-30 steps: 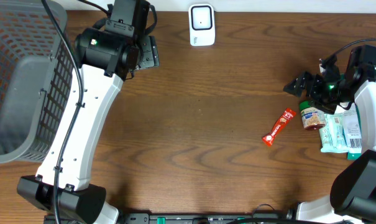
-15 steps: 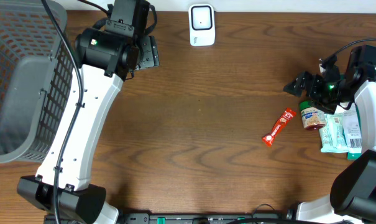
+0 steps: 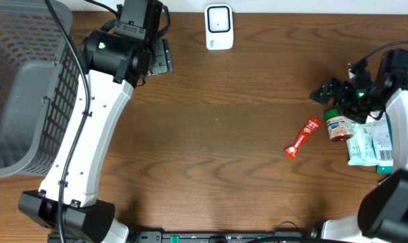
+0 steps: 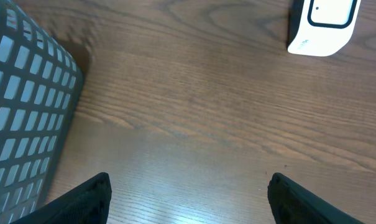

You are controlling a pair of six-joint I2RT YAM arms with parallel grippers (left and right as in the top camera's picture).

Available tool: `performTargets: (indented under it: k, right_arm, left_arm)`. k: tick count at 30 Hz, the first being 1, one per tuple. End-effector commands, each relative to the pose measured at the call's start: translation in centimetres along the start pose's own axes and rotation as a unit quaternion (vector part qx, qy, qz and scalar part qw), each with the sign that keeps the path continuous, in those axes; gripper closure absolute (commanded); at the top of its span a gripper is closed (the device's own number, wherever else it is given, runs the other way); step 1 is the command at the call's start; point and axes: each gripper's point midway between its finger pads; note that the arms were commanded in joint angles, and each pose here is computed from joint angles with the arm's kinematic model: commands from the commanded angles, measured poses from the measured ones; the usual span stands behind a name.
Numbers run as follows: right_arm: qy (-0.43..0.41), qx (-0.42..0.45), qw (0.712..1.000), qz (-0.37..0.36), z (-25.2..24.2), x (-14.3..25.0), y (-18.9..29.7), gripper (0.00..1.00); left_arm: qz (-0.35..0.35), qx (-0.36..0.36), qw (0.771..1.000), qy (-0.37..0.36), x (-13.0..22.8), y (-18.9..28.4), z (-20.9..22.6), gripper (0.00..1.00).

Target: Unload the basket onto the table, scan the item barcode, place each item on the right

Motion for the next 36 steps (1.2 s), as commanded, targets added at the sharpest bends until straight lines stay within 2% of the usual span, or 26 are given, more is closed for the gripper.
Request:
performTargets:
  k: [1, 4, 7, 9, 12, 16, 22, 26, 30, 36]
  right_arm:
    - [0.039, -0.016, 0.996, -0.074, 2.4, 0.0, 4.4, 0.01]
    - [0.085, -0.041, 0.986, -0.140, 5.1, -0.2, 7.6, 0.01]
    - [0.153, -0.062, 0.960, -0.226, 8.4, -0.3, 11.3, 0.01]
    - [0.229, -0.077, 0.927, -0.287, 11.6, 0.4, 14.2, 0.01]
    - [0.312, -0.087, 0.883, -0.341, 14.5, 2.1, 17.1, 0.01]
    - [0.388, -0.104, 0.825, -0.398, 16.6, 5.7, 21.5, 0.01]
    - [0.408, -0.139, 0.778, -0.457, 16.4, 10.7, 27.1, 0.01]
    - [0.412, -0.151, 0.756, -0.486, 15.0, 13.5, 29.0, 0.01]
    - [0.413, -0.155, 0.742, -0.505, 12.8, 16.0, 29.0, 0.01]
    - [0.413, -0.156, 0.740, -0.507, 9.4, 18.2, 25.6, 0.01]
  left_arm:
    - [-0.002, -0.007, 1.000, -0.004, 0.0, 0.3, 0.4, 0.20]
    - [-0.002, -0.007, 1.000, -0.004, 0.0, 0.3, 0.5, 0.20]
    - [-0.002, -0.007, 1.000, -0.004, 0.0, 0.3, 0.4, 0.20]
    - [-0.002, -0.007, 1.000, -0.004, 0.0, 0.3, 0.5, 0.20]
    - [-0.002, -0.007, 1.000, -0.004, 0.0, 0.3, 0.4, 0.20]
    - [-0.002, -0.007, 1.000, -0.004, 0.0, 0.3, 0.4, 0.20]
    - [-0.002, -0.007, 1.000, -0.004, 0.0, 0.3, 0.4, 0.20]
    - [-0.002, -0.007, 1.000, -0.004, 0.0, 0.3, 0.4, 0.20]
    - [-0.002, -0.007, 1.000, -0.004, 0.0, 0.3, 0.4, 0.20]
    - [-0.002, -0.007, 1.000, -0.004, 0.0, 0.3, 0.4, 0.20]
Point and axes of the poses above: each gripper's point midway between its finger pads, its own y axis back along the fingers, its own z axis along the line the jaws close on, x = y × z, and after that the axes turned 15 degrees about -y, right-handed
